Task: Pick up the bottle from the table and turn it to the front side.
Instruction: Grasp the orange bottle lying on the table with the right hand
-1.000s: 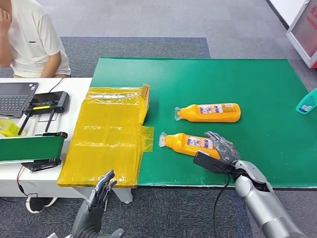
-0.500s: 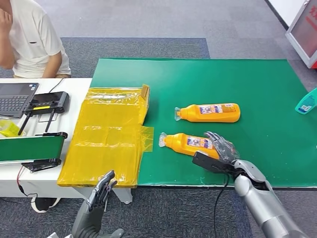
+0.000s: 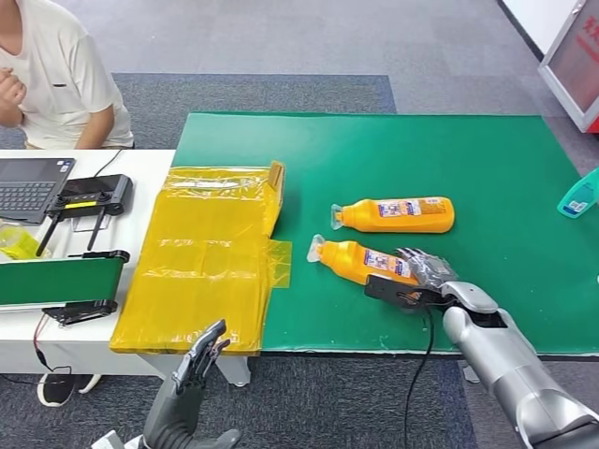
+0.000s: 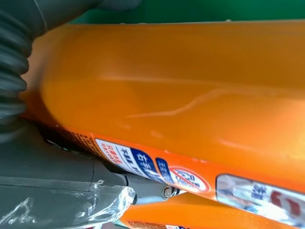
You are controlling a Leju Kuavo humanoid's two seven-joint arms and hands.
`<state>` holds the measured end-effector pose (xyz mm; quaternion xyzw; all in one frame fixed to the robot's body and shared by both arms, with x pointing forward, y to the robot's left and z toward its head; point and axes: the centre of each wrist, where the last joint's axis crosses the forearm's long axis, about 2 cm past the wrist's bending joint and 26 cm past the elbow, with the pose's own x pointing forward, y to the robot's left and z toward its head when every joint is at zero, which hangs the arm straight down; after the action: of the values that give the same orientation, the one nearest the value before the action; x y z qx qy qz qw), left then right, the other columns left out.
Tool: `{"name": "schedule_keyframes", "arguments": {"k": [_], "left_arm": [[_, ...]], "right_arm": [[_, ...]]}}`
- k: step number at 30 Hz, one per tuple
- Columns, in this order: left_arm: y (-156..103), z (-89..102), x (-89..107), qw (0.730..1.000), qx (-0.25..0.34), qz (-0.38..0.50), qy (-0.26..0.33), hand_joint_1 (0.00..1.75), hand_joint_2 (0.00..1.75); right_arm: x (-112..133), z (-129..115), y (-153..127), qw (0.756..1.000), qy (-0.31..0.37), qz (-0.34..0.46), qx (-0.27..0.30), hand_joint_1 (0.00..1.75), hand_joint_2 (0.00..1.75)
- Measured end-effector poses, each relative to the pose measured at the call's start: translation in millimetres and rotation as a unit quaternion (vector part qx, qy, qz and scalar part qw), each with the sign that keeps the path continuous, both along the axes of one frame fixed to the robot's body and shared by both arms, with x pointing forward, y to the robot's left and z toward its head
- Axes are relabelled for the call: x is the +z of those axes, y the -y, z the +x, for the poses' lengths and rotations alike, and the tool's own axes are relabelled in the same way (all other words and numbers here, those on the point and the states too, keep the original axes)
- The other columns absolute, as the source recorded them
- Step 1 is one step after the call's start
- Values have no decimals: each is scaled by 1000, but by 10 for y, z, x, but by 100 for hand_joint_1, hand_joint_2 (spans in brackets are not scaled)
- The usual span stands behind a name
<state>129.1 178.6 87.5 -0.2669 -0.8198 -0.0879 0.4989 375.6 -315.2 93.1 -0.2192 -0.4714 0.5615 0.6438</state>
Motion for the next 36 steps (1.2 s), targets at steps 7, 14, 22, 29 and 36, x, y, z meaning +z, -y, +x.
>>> {"name": "schedule_keyframes", "arguments": {"k": [7,14,22,29,36], "left_arm": [[12,1,-25,1000,-11,-5,-5,0,175],[25,20,-42,1000,-18,-5,2,0,175],[23,25,-45,1000,-15,-6,5,0,175],[20,25,-44,1000,-9,-4,6,0,175],[-32,57,88,1000,10,-10,27,0,175]], "right_arm": [[-9,42,13,1000,-10,-10,8,0,175],[9,91,16,999,-37,-10,34,175,175],[28,109,27,997,-45,6,55,175,175],[23,92,17,996,-40,40,62,175,175],[-172,-420,-491,959,68,266,75,175,175]]}}
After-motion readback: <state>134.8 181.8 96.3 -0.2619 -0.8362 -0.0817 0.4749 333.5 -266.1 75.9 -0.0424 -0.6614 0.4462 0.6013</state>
